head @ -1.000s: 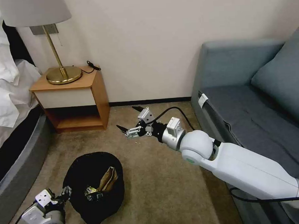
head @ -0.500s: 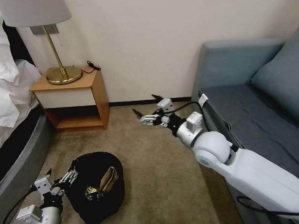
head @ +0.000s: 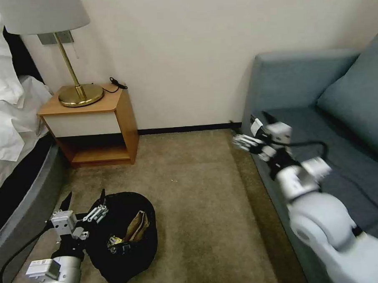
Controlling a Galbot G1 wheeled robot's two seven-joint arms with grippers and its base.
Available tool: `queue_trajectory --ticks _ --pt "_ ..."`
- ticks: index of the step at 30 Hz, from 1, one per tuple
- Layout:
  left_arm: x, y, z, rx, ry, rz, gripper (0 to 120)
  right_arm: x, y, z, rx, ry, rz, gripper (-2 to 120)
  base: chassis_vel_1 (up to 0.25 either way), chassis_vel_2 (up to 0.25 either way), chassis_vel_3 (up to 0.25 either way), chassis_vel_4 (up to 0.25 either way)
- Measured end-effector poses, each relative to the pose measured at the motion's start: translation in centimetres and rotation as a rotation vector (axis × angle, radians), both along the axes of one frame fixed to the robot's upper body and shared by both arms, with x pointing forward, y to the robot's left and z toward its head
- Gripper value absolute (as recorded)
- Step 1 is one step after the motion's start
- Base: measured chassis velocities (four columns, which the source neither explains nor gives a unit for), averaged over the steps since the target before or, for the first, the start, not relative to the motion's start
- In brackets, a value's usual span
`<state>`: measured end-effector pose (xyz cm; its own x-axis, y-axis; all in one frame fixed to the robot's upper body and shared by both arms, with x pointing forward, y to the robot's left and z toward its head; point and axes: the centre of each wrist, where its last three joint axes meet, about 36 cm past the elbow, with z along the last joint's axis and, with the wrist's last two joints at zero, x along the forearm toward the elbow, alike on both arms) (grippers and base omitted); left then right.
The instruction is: Pick up the trash bin, then pick up the garbage on the floor and place it into the trash bin.
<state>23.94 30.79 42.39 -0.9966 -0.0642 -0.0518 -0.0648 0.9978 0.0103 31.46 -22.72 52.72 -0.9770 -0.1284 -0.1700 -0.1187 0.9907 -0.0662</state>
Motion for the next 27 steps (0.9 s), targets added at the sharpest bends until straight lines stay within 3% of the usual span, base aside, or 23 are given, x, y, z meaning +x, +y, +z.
queue_trajectory --ticks 2,11,27 --pt "0.1 0.0 0.0 0.015 -0.009 0.002 100 -2.0 0.9 -1.1 0.014 -0.014 -0.082 100 0.0 0.0 0.0 0.0" --pt "0.2 -0.4 0.1 0.029 -0.023 0.03 100 -4.7 3.3 -2.2 0.052 -0.016 -0.164 100 0.0 0.0 0.0 0.0" --pt "-0.2 -0.7 -0.1 0.047 -0.013 0.025 100 -4.9 4.1 -3.6 0.056 -0.001 -0.21 100 0.0 0.0 0.0 0.0"
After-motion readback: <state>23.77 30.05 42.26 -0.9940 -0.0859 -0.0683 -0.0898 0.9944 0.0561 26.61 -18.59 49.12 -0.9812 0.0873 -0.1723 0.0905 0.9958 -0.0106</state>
